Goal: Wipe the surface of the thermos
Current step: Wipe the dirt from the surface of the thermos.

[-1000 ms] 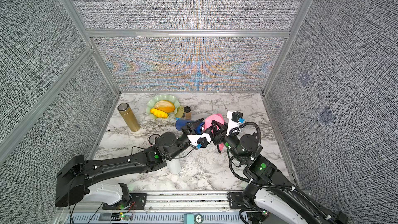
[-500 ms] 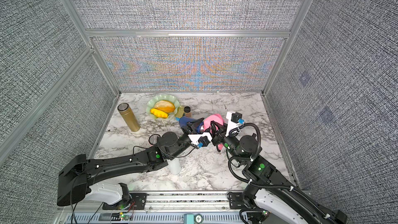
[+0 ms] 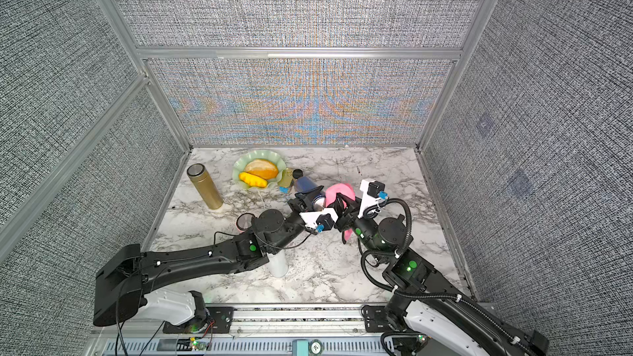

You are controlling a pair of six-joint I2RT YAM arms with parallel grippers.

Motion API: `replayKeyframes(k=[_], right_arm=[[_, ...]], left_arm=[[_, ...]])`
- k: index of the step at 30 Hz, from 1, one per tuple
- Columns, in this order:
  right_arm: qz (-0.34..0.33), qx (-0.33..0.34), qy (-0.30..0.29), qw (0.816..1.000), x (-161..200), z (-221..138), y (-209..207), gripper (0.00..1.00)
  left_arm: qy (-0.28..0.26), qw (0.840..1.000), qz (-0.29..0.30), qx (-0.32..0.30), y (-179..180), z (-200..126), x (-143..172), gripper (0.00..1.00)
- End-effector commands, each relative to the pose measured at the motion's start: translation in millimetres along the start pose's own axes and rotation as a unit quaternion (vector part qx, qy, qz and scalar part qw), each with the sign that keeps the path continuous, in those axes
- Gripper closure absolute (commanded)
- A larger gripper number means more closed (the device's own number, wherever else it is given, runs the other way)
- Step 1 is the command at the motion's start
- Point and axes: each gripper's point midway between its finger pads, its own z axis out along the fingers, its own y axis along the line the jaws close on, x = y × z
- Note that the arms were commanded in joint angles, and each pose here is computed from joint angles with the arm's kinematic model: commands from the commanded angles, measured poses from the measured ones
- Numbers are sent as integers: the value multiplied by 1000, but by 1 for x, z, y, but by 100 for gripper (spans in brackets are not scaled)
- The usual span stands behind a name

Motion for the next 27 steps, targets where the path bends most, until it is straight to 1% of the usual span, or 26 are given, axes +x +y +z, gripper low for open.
replayKeyframes(k=[1,4,5,6,10,13,15,17,19,22,25,27], right_arm=[[-4,7,79,997,36,3,-10,100],[-4,-53,99,994,47,-3,11,100],[-4,-69,101,992,50,-5,18,100],[-3,-83,92,992,46,-11,25,100],[9,-108,82,991,44,-17,33,100],[9,-89,85,992,44,-10,28,100],[6,-81,94,992,45,-1,28,100],[3,-79,96,992,41,4,30,100],[-3,-74,94,993,36,8,31,100],[-12,-34,81,996,29,7,16,100],[-17,10,69,997,26,-3,-6,100],[-17,6,41,999,14,-20,-8,100]], left_arm=[[-110,990,-38,-76,48,-11,-55,100],[-103,990,-39,-89,53,-10,-53,100],[-100,990,-39,-94,56,-9,-51,100],[-98,990,-40,-98,58,-8,-49,100],[-109,988,-56,-90,67,-9,-49,100],[-138,988,-51,-52,57,-17,-58,100],[-144,988,-50,-28,49,-17,-61,100],[-141,989,-41,-19,42,-15,-58,100],[-138,990,-35,-24,39,-14,-54,100],[-136,989,-45,-38,47,-15,-49,100],[-124,988,-80,-48,67,-14,-42,100],[-119,986,-98,-65,82,-14,-34,100]])
